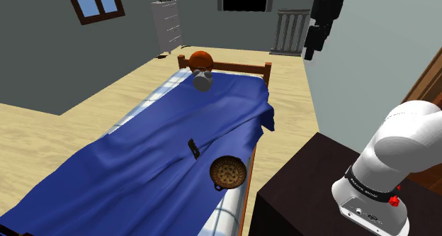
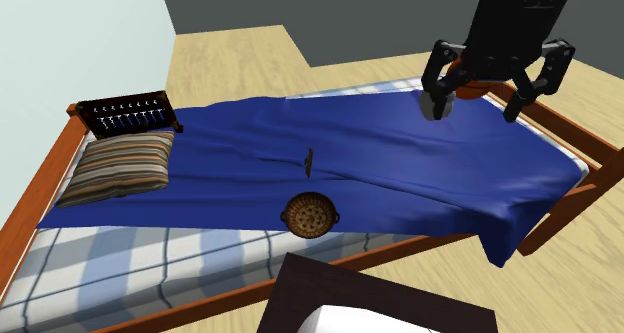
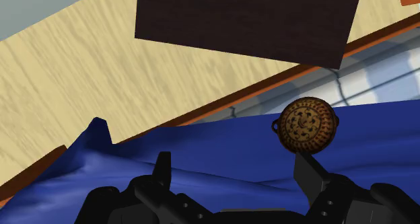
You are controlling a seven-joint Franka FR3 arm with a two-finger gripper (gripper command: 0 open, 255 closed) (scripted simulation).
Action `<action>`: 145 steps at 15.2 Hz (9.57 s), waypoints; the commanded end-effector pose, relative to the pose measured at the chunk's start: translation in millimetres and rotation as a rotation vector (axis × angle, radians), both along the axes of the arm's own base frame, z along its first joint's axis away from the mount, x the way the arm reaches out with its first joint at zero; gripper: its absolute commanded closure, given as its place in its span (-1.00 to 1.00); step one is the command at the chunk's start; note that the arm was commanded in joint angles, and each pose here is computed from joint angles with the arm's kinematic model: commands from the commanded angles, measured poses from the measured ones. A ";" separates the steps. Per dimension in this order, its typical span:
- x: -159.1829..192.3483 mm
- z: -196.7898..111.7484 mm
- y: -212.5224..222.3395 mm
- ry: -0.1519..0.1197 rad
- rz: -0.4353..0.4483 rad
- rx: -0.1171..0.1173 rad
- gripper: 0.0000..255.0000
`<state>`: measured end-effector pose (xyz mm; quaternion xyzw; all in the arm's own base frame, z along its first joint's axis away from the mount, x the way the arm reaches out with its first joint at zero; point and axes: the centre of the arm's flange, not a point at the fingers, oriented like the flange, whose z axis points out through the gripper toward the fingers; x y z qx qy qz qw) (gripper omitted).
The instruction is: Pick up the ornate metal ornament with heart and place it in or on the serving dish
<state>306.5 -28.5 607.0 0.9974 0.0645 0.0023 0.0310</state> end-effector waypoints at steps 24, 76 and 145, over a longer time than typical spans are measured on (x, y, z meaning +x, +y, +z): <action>139.5 -216.9 141.4 -0.032 0.014 0.091 -1.00; 308.6 -466.0 292.0 -0.043 0.057 0.184 -1.00; 190.6 -403.2 235.1 0.024 0.149 0.190 1.00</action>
